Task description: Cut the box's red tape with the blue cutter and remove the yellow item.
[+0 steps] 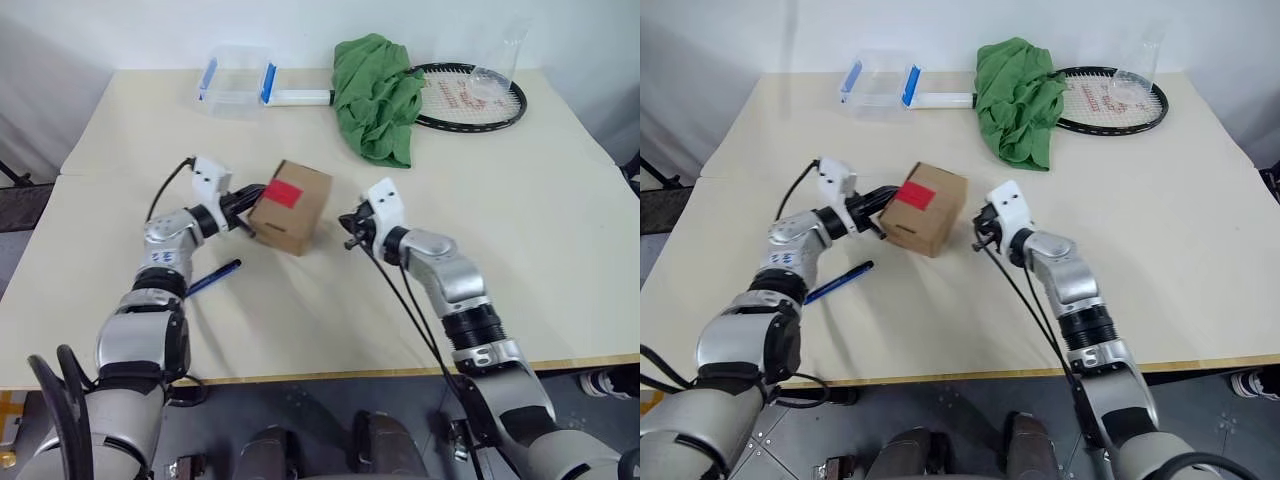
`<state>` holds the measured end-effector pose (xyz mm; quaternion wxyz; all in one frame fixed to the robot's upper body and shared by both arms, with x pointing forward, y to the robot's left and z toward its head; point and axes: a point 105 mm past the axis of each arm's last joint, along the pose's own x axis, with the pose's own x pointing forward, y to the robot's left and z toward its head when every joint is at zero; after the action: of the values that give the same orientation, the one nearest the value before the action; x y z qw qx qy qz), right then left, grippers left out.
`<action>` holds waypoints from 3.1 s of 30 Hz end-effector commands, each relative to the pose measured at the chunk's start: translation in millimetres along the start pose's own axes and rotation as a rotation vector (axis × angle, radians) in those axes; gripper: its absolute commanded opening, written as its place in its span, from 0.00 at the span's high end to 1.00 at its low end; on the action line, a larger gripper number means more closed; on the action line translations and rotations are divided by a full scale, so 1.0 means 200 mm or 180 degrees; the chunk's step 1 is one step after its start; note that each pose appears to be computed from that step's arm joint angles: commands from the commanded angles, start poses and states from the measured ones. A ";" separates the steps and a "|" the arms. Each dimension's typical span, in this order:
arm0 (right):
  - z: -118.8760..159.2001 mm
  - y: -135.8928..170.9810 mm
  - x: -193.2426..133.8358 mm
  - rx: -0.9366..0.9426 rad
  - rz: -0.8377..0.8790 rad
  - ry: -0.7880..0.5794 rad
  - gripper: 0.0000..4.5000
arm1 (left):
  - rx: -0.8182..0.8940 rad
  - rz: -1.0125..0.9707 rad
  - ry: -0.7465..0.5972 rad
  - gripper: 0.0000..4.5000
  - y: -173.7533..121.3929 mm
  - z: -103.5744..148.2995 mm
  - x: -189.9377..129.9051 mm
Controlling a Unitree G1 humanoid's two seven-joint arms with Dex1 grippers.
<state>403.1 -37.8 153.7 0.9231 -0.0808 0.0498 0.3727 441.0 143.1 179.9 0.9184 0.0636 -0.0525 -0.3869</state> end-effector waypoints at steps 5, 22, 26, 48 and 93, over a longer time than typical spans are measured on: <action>0.23 0.36 -0.12 -0.0070 0.0867 -0.0364 1.00 | 0.0147 -0.0479 -0.0040 1.00 -0.15 0.05 0.12; 0.31 0.32 -0.42 -0.0485 0.0704 -0.0117 1.00 | 0.0088 0.0006 -0.0020 1.00 0.02 0.00 -0.04; 0.29 0.26 -0.46 -0.0509 0.0670 0.0000 1.00 | 0.0166 0.0142 -0.0021 1.00 0.10 0.02 -0.13; 0.36 -0.49 -0.07 -0.0975 -0.0331 -0.0136 1.00 | -0.1105 -0.0354 0.0831 1.00 -0.16 0.04 -0.35; -0.01 0.08 -0.75 -0.0748 0.1286 0.1061 1.00 | -0.0540 -0.1809 0.1064 1.00 -0.68 -0.09 0.15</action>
<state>278.3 -129.2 150.9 0.7684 -0.2175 0.2240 0.5586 390.1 73.3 138.8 0.8320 0.0615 0.1762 -0.5225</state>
